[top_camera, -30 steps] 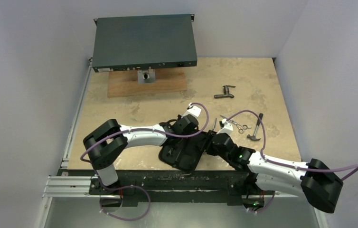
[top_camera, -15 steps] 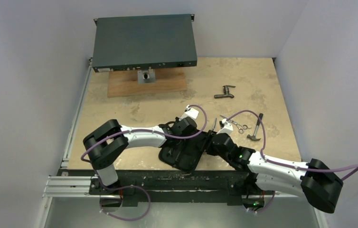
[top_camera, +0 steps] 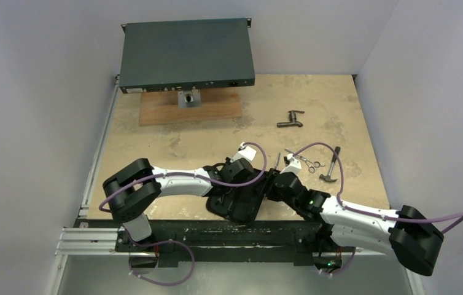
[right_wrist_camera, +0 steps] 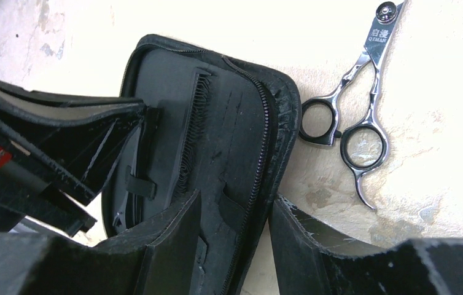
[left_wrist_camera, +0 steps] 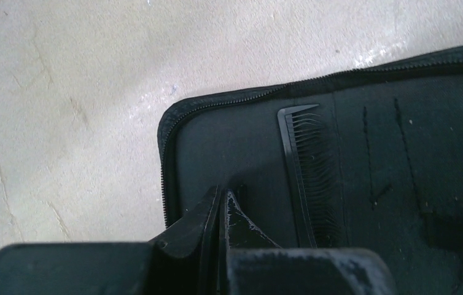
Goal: Sort the hair-cutting tools
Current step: Place the haircut tool in the hairdressing tool bag, then adjust the hairdressing tool bag at the center of the board.
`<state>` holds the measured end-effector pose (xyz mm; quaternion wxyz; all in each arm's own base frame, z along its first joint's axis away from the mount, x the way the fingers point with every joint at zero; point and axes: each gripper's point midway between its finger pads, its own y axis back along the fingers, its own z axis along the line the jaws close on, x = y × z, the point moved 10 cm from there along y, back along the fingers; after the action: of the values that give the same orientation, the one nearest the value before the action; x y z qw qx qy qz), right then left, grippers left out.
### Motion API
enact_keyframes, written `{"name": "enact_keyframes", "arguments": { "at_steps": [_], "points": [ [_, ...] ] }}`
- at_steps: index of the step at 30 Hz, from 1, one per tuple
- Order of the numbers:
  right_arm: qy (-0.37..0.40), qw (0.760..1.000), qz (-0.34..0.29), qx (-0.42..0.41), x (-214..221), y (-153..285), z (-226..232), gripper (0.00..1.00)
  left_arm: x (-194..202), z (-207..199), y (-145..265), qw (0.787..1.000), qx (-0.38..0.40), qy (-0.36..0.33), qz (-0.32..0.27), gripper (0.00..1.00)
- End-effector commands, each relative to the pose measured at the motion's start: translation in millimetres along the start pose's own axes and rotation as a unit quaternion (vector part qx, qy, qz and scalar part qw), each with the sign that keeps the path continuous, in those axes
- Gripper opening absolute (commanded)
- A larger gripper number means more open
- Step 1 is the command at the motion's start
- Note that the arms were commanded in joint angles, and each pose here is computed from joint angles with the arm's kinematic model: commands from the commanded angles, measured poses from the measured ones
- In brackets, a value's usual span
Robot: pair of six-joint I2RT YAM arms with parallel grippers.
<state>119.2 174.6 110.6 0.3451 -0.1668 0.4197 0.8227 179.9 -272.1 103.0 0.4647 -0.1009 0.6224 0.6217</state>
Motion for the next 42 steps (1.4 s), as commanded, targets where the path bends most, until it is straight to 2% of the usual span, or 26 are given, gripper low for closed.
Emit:
{"name": "enact_keyframes", "arguments": {
  "at_steps": [1, 14, 15, 20, 23, 27, 30, 33, 38, 42],
  "points": [
    [-0.006, 1.000, -0.015, 0.004, -2, 0, -2, 0.44, -1, -2, 15, 1.000, 0.013, 0.011, -0.008, 0.00],
    [-0.004, 1.000, -0.019, 0.003, -3, 1, -2, 0.46, -6, 3, 29, 0.999, 0.009, 0.020, -0.030, 0.00],
    [-0.002, 1.000, -0.019, 0.002, -4, 2, -2, 0.49, -10, 5, 33, 0.999, 0.009, 0.024, -0.037, 0.02],
    [0.006, 0.999, -0.038, -0.007, -12, 8, 2, 0.55, -33, 17, 57, 0.996, -0.001, 0.048, -0.079, 0.37],
    [0.013, 0.999, -0.047, -0.004, -16, 10, 4, 0.55, -41, 26, 72, 0.993, -0.008, 0.069, -0.098, 0.44],
    [0.025, 0.999, -0.036, 0.021, -11, 7, -3, 0.54, -33, 37, 79, 0.988, -0.021, 0.117, -0.100, 0.47],
    [0.030, 0.999, -0.027, 0.027, -7, 1, -8, 0.52, -12, 46, 75, 0.983, -0.028, 0.160, -0.090, 0.48],
    [0.041, 0.999, -0.018, 0.006, -7, -4, -4, 0.46, 14, 54, 73, 0.977, -0.030, 0.193, -0.086, 0.48],
    [0.071, 0.996, -0.032, -0.031, -12, -7, 4, 0.35, 38, 67, 83, 0.961, -0.022, 0.250, -0.114, 0.47],
    [0.078, 0.995, -0.028, -0.059, -13, -11, 13, 0.32, 46, 77, 94, 0.951, -0.012, 0.279, -0.135, 0.47]
  ]
}}
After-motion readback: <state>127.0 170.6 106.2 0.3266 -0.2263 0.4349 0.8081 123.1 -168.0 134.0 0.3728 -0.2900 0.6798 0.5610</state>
